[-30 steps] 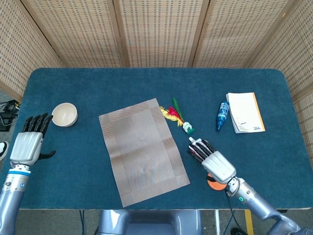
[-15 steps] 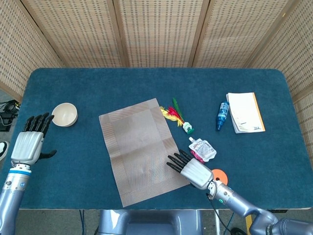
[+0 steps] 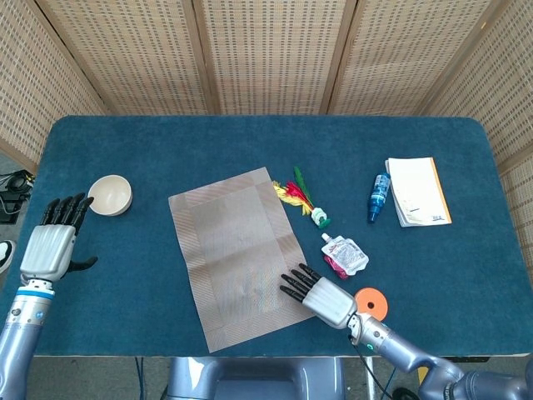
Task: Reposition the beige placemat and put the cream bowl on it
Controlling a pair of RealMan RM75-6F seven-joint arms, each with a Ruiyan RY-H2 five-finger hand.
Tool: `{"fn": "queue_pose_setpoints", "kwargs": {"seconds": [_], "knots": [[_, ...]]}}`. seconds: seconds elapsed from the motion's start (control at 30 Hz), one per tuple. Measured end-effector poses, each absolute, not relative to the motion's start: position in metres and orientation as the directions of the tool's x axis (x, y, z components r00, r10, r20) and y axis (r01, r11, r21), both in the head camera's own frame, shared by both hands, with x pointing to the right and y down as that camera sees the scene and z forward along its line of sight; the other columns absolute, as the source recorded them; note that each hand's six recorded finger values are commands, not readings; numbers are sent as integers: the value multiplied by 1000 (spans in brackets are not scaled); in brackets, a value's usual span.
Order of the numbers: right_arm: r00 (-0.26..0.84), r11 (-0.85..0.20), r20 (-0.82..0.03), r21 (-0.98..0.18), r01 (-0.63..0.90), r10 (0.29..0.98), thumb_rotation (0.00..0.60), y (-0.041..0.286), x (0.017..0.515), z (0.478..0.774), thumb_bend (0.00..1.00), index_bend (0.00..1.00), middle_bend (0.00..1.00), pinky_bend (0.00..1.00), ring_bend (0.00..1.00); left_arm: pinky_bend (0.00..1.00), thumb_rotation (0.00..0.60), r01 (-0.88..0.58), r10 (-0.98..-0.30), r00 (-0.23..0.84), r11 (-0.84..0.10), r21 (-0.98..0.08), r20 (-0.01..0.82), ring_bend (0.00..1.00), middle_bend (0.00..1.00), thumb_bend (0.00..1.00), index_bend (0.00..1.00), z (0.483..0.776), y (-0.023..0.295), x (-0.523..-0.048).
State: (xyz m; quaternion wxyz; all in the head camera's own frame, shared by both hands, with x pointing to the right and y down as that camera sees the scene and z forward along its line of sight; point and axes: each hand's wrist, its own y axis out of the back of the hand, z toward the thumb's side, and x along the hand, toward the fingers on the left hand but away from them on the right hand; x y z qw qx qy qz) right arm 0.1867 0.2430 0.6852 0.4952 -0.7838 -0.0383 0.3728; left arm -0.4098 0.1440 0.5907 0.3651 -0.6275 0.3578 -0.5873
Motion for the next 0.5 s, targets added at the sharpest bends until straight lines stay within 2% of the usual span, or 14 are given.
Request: {"fn": "queue_pose_setpoints", "kwargs": {"seconds": [0.5], "knots": [[718,-495,-536,-815,-303,444,600,241,180,700,0,77,0,0,0,0,600,-23,-873,55,-486,-873,485,0,0,0,0,592,145,-410]]}}
